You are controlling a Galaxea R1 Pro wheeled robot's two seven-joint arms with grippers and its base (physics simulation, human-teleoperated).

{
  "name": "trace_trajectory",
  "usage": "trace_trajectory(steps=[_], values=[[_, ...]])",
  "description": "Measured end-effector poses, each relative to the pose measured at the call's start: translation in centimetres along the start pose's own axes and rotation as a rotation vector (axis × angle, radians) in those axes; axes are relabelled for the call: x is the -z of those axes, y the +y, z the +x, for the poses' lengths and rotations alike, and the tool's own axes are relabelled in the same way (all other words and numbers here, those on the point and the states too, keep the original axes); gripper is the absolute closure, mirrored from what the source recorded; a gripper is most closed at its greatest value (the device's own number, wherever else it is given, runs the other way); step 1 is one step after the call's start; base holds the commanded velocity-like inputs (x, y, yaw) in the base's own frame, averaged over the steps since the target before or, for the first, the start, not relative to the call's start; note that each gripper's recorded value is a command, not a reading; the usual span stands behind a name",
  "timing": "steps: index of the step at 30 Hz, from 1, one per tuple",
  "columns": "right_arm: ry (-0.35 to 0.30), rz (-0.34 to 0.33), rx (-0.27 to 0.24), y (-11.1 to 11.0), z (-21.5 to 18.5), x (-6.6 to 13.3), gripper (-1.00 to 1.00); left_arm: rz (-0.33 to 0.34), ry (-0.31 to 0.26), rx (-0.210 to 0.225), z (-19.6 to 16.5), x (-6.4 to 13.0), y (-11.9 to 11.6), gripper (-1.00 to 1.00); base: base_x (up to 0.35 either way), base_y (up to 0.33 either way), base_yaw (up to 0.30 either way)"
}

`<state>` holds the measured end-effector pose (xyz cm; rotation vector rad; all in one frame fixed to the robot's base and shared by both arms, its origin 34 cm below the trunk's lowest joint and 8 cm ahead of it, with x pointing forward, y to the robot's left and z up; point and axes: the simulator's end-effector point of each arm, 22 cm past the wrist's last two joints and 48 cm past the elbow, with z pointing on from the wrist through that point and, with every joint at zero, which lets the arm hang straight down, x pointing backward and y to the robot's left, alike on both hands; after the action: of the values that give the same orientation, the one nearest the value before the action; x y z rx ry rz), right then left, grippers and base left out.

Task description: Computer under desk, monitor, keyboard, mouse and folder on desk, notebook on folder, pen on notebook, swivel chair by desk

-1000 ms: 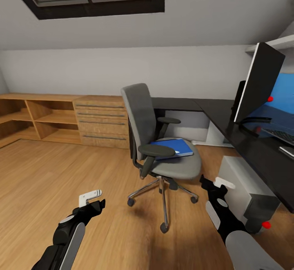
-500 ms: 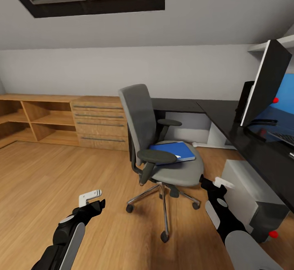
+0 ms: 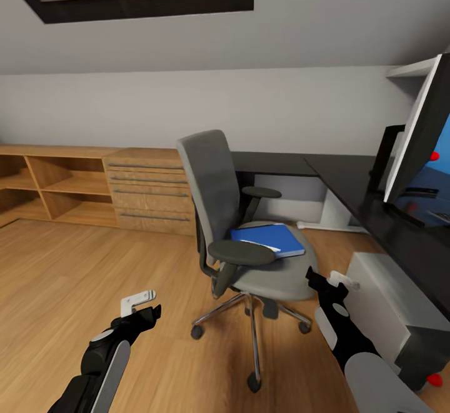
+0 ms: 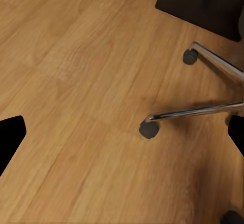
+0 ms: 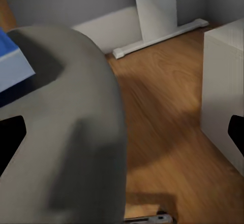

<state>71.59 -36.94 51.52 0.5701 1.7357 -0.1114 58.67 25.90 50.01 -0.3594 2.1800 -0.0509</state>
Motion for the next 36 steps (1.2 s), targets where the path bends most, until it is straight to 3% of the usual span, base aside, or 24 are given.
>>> trace_trajectory(steps=[13,17,18,21,31,36], values=[[-0.007,0.015,-0.011,-0.8,-0.3,-0.2,-1.0,0.0,0.002,0.001,0.1,0.0,0.0,-1.0,0.1,0.0,0.0],[-0.004,0.028,-0.029,-1.4,-0.3,-0.2,-1.0,0.0,0.002,0.001,0.1,0.0,-0.1,-1.0,0.004,0.0,0.0],[0.003,0.043,-0.064,-2.0,-0.2,-0.3,-1.0,0.0,0.002,0.001,0.1,0.0,0.0,-1.0,0.0,0.0,0.0],[0.008,0.048,-0.08,-2.2,0.0,-0.3,-1.0,-0.001,0.002,0.001,0.1,0.0,0.0,-1.0,0.0,0.0,0.0],[0.06,0.047,-0.087,-2.3,1.1,-0.3,-1.0,-0.003,0.001,0.001,0.1,0.0,0.1,-1.0,0.0,0.0,0.0],[0.081,0.043,-0.127,-2.2,1.5,-0.3,-1.0,-0.002,0.003,0.001,0.2,-0.1,0.0,-1.0,0.0,0.0,0.0]])
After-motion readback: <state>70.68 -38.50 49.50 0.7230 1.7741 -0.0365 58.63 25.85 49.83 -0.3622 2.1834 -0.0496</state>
